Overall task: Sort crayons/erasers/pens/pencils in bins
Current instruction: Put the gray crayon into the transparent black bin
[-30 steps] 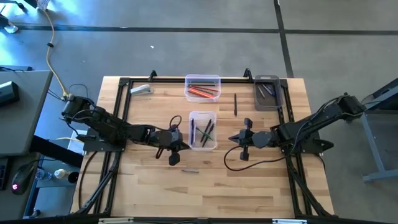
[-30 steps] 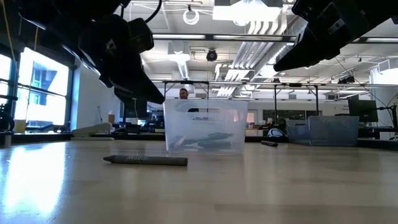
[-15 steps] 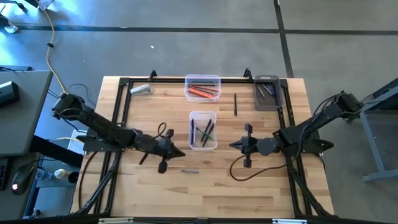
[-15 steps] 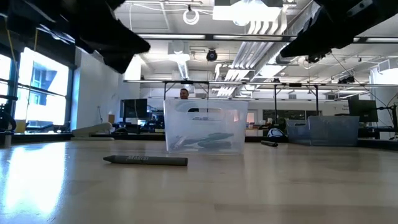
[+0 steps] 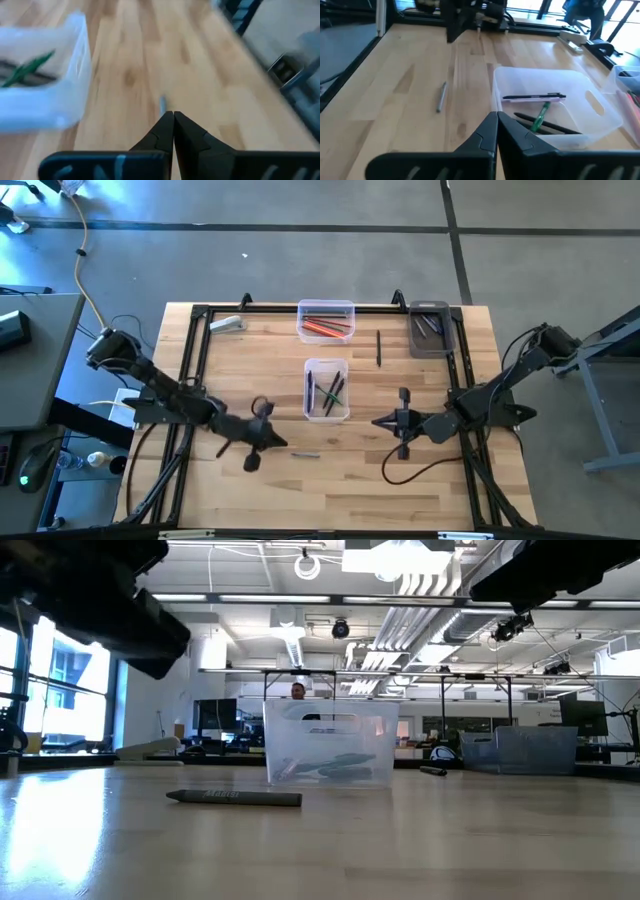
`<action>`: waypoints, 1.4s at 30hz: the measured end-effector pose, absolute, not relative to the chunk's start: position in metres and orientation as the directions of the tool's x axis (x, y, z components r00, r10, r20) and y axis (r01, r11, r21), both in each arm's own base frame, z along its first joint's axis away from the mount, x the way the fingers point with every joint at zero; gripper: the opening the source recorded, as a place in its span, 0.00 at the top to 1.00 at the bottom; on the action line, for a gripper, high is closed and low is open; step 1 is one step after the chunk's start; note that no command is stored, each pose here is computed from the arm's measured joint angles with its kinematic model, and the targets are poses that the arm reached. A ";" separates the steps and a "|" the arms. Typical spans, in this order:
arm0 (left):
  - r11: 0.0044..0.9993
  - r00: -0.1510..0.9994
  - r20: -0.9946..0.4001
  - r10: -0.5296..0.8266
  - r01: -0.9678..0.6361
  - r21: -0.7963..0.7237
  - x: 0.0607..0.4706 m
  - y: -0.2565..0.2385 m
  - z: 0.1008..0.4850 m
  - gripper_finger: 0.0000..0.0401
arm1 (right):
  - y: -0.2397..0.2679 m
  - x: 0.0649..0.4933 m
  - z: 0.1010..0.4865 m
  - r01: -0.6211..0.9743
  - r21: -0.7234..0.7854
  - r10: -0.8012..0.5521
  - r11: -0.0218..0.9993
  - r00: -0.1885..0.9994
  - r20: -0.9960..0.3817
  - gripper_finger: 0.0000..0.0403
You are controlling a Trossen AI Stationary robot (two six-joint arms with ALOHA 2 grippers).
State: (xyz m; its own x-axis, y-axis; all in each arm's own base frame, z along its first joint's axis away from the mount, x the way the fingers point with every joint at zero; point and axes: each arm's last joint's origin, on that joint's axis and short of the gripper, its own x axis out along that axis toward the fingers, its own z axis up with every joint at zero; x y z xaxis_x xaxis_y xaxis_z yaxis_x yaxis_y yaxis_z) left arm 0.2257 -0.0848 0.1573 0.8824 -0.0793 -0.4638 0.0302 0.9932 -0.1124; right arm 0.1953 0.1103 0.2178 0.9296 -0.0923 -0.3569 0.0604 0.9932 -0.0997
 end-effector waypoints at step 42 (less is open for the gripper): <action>0.998 0.708 -0.703 0.064 -0.060 0.030 0.267 -0.120 0.088 0.99 | 0.174 0.260 0.196 -0.004 -0.079 -0.035 0.997 0.869 -0.493 0.84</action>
